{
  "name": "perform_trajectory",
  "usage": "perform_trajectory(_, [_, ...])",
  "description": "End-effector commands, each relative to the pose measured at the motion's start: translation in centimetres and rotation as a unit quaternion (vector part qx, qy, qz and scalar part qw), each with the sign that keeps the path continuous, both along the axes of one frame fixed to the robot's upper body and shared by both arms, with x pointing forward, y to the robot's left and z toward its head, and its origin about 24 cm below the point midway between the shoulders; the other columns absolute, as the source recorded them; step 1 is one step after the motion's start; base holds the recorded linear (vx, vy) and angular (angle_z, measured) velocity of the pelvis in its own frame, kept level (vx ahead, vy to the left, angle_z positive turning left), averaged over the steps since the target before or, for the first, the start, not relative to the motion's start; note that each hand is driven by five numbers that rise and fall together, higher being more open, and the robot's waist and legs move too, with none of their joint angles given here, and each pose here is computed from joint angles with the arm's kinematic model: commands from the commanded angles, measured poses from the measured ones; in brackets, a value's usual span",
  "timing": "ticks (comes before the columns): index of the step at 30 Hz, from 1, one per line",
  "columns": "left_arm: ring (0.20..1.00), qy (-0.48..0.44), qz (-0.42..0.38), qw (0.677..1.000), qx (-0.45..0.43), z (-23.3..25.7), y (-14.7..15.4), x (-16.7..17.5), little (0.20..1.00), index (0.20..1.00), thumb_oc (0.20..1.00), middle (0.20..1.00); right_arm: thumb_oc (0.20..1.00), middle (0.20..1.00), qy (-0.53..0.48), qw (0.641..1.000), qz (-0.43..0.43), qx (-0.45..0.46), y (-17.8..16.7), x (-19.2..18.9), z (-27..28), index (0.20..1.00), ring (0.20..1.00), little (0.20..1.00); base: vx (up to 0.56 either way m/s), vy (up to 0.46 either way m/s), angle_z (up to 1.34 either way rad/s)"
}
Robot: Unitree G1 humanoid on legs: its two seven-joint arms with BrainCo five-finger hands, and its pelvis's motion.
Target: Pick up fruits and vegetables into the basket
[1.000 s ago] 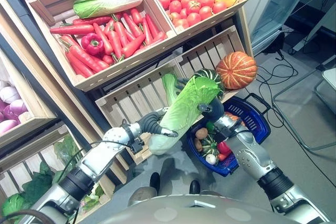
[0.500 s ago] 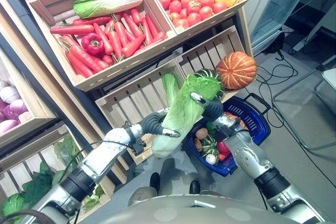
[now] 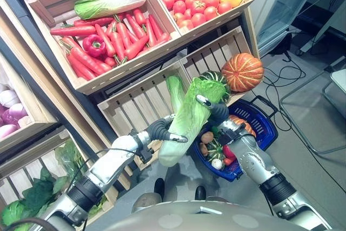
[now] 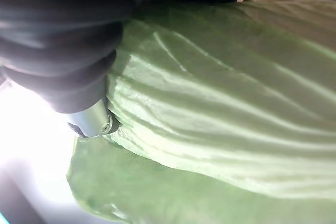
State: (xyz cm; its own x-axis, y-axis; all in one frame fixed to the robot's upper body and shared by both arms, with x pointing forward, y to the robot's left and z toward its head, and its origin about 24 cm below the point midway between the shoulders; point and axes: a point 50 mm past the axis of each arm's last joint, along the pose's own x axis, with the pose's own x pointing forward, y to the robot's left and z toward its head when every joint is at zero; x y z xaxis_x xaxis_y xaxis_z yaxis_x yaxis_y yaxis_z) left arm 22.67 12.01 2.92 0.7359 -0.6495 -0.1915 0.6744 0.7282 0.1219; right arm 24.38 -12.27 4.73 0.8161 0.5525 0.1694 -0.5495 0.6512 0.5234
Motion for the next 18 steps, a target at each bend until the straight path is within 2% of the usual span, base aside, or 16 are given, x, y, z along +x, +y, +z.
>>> perform_trajectory(1, [1.000,-0.060,0.095,0.993,0.039,1.0,3.4,1.9,1.000,1.000,1.000,1.000,0.200,0.200,-0.052,0.995,-0.082,0.037,-1.1,0.6,2.0,0.200,0.200,0.200,0.00,0.000,0.00])
perform_trajectory(9, [1.000,-0.128,0.222,0.963,0.081,2.6,7.7,2.6,1.000,1.000,1.000,1.000,0.200,0.200,-0.079,0.958,-0.277,-0.003,-6.4,1.7,2.6,0.200,0.200,0.200,-0.05,-0.024,-0.07])
perform_trajectory(11, [1.000,-0.137,0.231,0.959,0.085,2.8,8.0,2.7,1.000,1.000,1.000,1.000,0.200,0.200,-0.083,0.953,-0.291,-0.006,-6.8,1.8,2.8,0.200,0.200,0.200,-0.09,-0.019,-0.03])
perform_trajectory(14, [1.000,-0.179,0.272,0.941,0.092,4.2,8.9,3.3,1.000,1.000,1.000,1.000,0.200,0.200,-0.104,0.930,-0.351,-0.022,-8.8,2.7,3.9,0.200,0.200,0.200,-0.17,-0.030,-0.03])
perform_trajectory(18, [1.000,-0.246,0.317,0.914,0.067,6.8,9.3,4.7,1.000,1.000,1.000,1.000,0.200,0.200,-0.137,0.883,-0.445,-0.057,-12.1,4.1,6.3,0.200,0.200,0.200,-0.18,-0.036,-0.01])
